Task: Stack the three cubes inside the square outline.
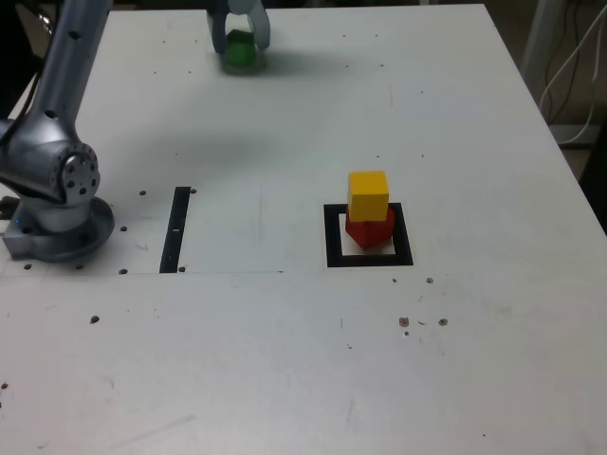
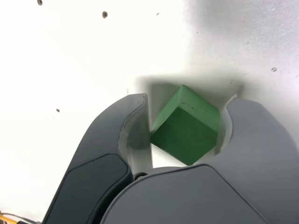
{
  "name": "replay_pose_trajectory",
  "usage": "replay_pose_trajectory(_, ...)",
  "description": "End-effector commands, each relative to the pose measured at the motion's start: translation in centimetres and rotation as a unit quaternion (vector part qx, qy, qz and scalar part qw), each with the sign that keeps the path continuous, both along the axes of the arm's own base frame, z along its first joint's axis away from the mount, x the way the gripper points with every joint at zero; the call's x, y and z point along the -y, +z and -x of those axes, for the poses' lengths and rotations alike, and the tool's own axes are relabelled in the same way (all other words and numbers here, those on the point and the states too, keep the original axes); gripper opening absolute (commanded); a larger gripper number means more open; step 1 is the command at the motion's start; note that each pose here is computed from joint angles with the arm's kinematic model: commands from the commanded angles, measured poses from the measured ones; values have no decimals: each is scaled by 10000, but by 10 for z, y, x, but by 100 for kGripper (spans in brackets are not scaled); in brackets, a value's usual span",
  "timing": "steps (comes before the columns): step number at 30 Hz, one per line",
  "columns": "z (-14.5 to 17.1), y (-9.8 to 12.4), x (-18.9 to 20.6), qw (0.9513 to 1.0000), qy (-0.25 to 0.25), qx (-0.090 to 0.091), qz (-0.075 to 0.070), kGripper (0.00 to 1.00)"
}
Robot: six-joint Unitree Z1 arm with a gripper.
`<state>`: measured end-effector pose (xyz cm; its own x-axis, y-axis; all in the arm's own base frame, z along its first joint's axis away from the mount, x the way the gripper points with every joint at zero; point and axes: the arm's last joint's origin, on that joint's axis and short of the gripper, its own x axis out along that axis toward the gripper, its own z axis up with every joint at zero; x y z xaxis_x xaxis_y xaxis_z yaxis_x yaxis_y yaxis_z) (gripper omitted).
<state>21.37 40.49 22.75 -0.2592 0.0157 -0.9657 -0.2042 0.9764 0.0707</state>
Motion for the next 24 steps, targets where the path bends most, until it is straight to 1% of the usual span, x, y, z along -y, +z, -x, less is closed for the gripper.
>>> replay_pose_trajectory(1, 0, 18, 4, 9999, -18, 96, -139, 11)
replay_pose_trajectory(3, -1, 28, 9, 9997, -39, 154, -197, 11)
replay_pose_trajectory(7, -1, 41, 18, 9993, -87, 261, -252, 11)
replay_pose_trajectory(9, -4, 50, 25, 9989, -147, 320, -305, 11)
replay_pose_trajectory(11, -8, 64, 35, 9982, -252, 378, -384, 11)
replay_pose_trajectory(13, -13, 76, 48, 9976, -352, 412, -430, 11)
replay_pose_trajectory(19, -32, 111, 103, 9951, -727, 465, -477, 11)
replay_pose_trajectory(24, -48, 129, 157, 9924, -1031, 493, -466, 11)
